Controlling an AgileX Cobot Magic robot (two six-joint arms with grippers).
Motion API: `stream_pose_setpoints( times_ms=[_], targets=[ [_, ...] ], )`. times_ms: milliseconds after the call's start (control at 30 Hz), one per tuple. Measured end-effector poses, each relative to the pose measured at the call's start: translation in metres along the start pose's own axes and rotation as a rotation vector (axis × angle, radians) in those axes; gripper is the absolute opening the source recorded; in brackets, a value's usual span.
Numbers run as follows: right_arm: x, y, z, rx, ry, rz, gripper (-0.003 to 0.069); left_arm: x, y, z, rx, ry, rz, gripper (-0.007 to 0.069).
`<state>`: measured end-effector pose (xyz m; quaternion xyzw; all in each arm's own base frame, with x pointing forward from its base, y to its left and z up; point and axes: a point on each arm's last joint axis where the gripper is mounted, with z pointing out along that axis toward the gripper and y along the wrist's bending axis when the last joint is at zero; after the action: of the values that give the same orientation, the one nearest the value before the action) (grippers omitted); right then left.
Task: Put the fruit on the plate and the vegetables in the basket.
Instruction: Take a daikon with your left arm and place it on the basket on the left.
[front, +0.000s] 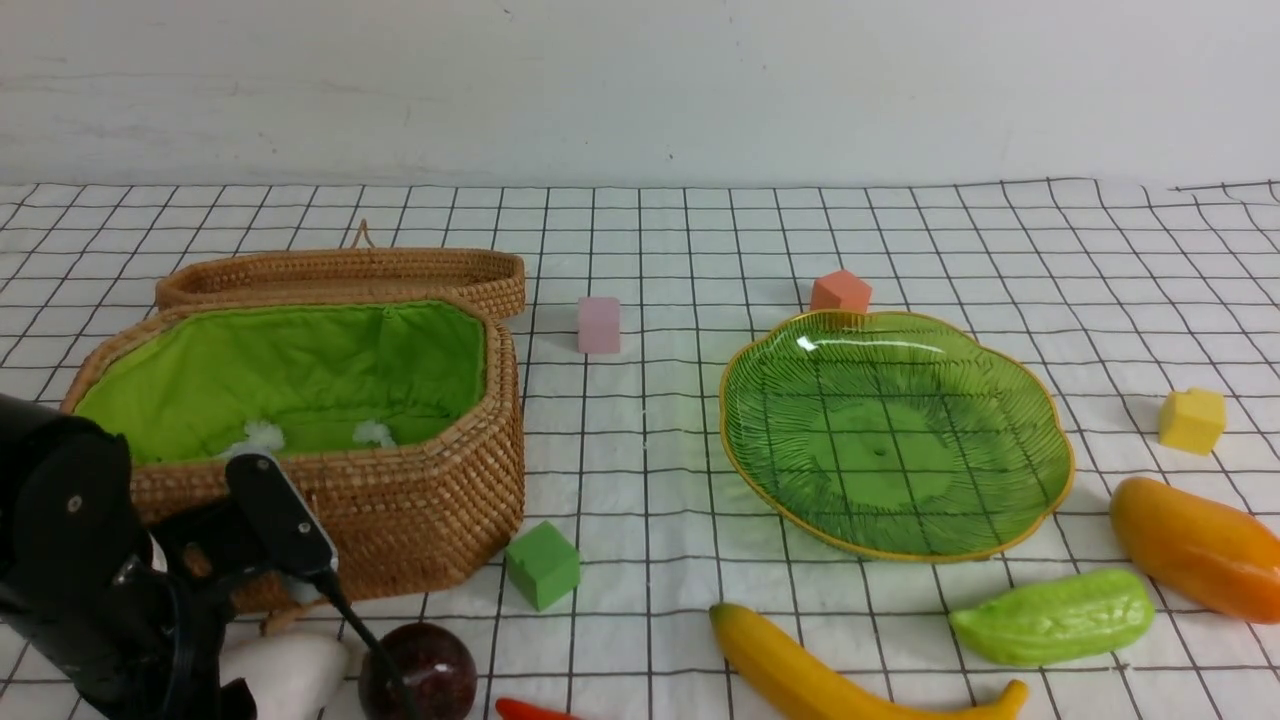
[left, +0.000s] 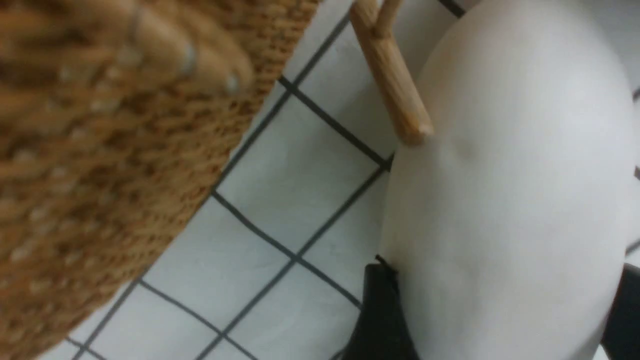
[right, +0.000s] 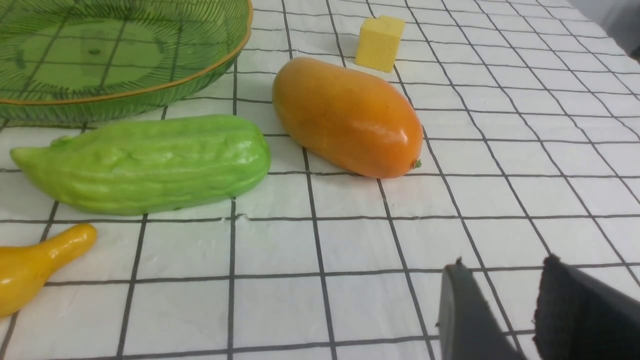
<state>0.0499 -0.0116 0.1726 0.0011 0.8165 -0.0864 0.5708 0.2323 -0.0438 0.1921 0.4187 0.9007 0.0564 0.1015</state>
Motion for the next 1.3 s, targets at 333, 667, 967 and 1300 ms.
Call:
stream_pose_setpoints(
  times_ms=[333,667,967,1300],
  targets=[
    [0.000,0.000,0.000,0.000,0.000,0.000,0.0242,0.028,-0.019,-0.105,-0.141,-0.254,0.031,0.0489],
    [0.000,0.000,0.000,0.000,0.000,0.000,0.0242,-0.007,0.038,-0.123,-0.739,-0.402,0.213,0.0087],
    [0.000,0.000,0.000,0.000,0.000,0.000,0.0242,-0.044,0.058,-0.057,-0.676,-0.405,0.193,0.0457],
    [0.000,0.000,0.000,0.000,0.000,0.000,0.0242,-0.014,0.047,-0.131,-0.700,-0.728,-0.361,0.0636]
  ],
)
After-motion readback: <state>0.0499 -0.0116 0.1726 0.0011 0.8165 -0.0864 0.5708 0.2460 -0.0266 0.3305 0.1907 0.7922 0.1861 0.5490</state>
